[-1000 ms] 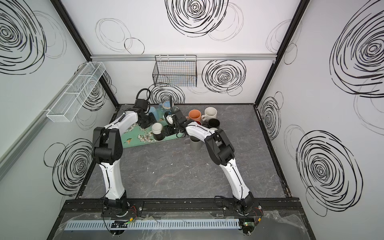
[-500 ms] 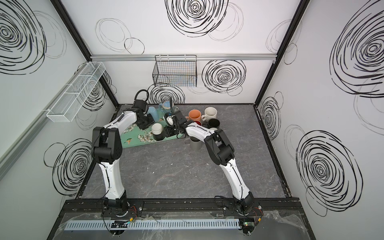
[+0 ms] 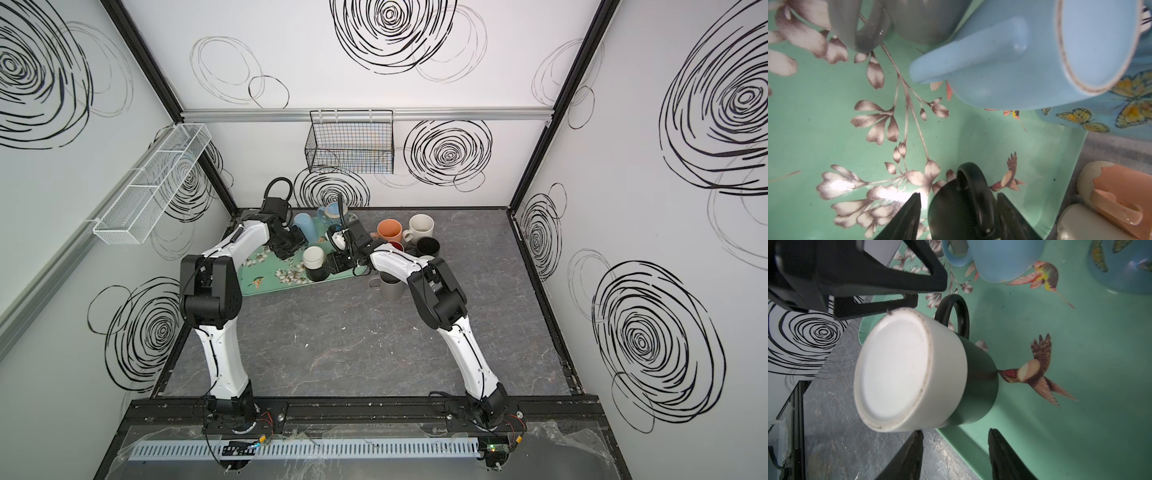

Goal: Turn the mug right side up
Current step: 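Lower the left gripper onto the upside-down black mug's handle while the right approaches, then grasp the black mug's handle with the left gripper and lift it off the tray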

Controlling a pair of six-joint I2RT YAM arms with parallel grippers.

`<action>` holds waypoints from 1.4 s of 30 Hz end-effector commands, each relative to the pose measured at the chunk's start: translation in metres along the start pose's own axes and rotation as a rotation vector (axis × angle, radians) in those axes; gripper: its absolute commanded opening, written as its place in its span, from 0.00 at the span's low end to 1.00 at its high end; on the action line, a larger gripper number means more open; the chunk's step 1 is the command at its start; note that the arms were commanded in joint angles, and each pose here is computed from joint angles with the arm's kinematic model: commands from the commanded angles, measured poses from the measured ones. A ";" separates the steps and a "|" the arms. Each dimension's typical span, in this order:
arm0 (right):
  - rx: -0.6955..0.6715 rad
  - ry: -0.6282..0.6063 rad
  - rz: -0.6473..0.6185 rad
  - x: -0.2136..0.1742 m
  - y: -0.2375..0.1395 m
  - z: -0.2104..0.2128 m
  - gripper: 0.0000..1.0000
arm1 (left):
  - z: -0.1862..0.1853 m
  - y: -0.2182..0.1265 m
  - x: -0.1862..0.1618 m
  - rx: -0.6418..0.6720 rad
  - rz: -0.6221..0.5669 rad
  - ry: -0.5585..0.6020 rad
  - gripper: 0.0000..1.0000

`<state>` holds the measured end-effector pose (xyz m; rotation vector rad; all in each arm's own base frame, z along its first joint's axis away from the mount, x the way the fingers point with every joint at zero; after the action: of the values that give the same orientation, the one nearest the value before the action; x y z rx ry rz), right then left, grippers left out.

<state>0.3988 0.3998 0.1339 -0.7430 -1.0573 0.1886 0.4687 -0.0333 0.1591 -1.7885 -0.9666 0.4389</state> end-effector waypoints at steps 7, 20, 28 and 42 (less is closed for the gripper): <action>-0.027 -0.016 0.033 0.000 0.003 -0.009 0.54 | -0.020 0.014 -0.005 -0.011 0.059 0.035 0.61; -0.039 -0.053 0.046 0.003 0.000 -0.009 0.54 | -0.005 0.041 -0.035 0.040 0.200 0.025 0.50; -0.073 -0.052 0.050 0.004 -0.005 -0.010 0.55 | 0.000 0.033 -0.036 0.020 0.170 0.032 0.17; -0.207 -0.001 -0.076 0.018 -0.067 -0.029 0.57 | -0.029 -0.005 -0.041 -0.131 0.052 0.258 0.00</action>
<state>0.4081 0.3572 0.1357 -0.9116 -1.0551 0.1469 0.4695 -0.0745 0.1566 -1.9559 -0.8418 0.3101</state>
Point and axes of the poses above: each gripper's point midway between its finger pads, its own y axis out along the fingers, its own z axis along the line the jaws close on, x = y × z, the point moved 8 cm from there along -y, back along the fingers, and after that the axes turned 15 degrees about -y, right-handed, at the moved point
